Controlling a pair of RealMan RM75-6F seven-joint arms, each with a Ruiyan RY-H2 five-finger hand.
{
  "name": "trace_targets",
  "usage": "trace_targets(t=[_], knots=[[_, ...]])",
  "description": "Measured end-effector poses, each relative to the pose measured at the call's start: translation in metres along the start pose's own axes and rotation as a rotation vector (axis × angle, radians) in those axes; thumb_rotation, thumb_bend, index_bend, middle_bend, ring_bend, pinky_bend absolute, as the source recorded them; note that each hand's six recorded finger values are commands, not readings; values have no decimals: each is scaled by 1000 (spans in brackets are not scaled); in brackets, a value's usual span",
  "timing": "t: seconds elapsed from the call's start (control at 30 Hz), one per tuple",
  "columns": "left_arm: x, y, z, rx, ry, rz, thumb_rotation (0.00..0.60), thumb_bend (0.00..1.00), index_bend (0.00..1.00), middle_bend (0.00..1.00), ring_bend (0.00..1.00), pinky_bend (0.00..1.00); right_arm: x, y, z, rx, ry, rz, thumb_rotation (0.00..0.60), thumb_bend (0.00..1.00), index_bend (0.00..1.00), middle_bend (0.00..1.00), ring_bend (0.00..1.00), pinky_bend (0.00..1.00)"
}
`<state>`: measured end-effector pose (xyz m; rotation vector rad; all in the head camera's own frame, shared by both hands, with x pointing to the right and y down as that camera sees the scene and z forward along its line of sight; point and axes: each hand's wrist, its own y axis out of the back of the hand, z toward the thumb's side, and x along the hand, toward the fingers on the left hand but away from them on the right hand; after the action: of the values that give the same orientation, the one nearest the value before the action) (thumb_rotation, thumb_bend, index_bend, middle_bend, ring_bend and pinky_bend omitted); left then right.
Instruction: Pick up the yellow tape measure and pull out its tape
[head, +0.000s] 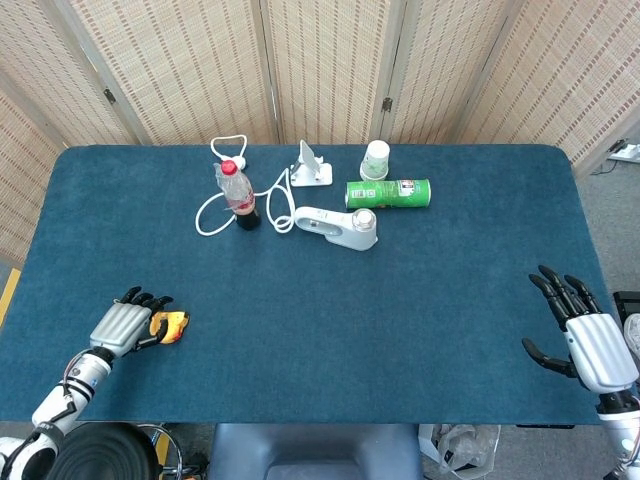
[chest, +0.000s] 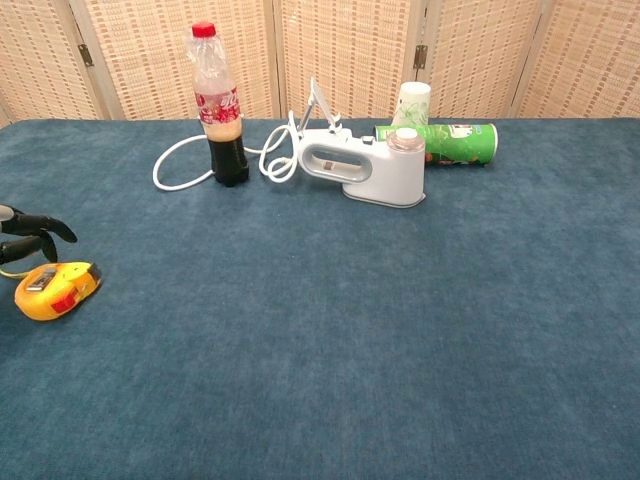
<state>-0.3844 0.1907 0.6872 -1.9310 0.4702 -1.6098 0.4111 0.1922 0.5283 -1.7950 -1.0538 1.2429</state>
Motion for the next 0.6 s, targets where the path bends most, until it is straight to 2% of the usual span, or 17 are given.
trace_targets(t=[0.07, 0.13, 0.27, 0.33, 0.5, 0.6], knots=[[-4, -5, -1, 11, -2, -1, 5, 418, 64, 180, 109, 36, 0, 0, 0, -1, 0, 0, 600, 315, 65, 69, 183, 77], [-7, -8, -1, 18, 0, -3, 35, 403, 43, 141, 100, 36, 0, -1, 0, -1, 0, 3, 600, 315, 65, 69, 184, 77], [-10, -14, -2, 45, 8, 3, 120, 381, 13, 73, 83, 31, -1, -1, 2, 0, 4, 4, 600, 315, 65, 69, 188, 77], [-12, -16, -2, 62, 13, 7, 146, 379, 13, 64, 82, 28, -1, 0, 3, 1, 7, 2, 600, 315, 65, 69, 190, 77], [-12, -26, 1, 83, 18, 14, 264, 378, 38, 58, 86, 30, -1, 0, 4, 2, 8, 2, 600, 315, 65, 69, 191, 77], [-10, -32, 2, 88, 16, 20, 296, 378, 44, 58, 87, 29, -1, 0, 4, 2, 7, 3, 600, 315, 65, 69, 193, 77]])
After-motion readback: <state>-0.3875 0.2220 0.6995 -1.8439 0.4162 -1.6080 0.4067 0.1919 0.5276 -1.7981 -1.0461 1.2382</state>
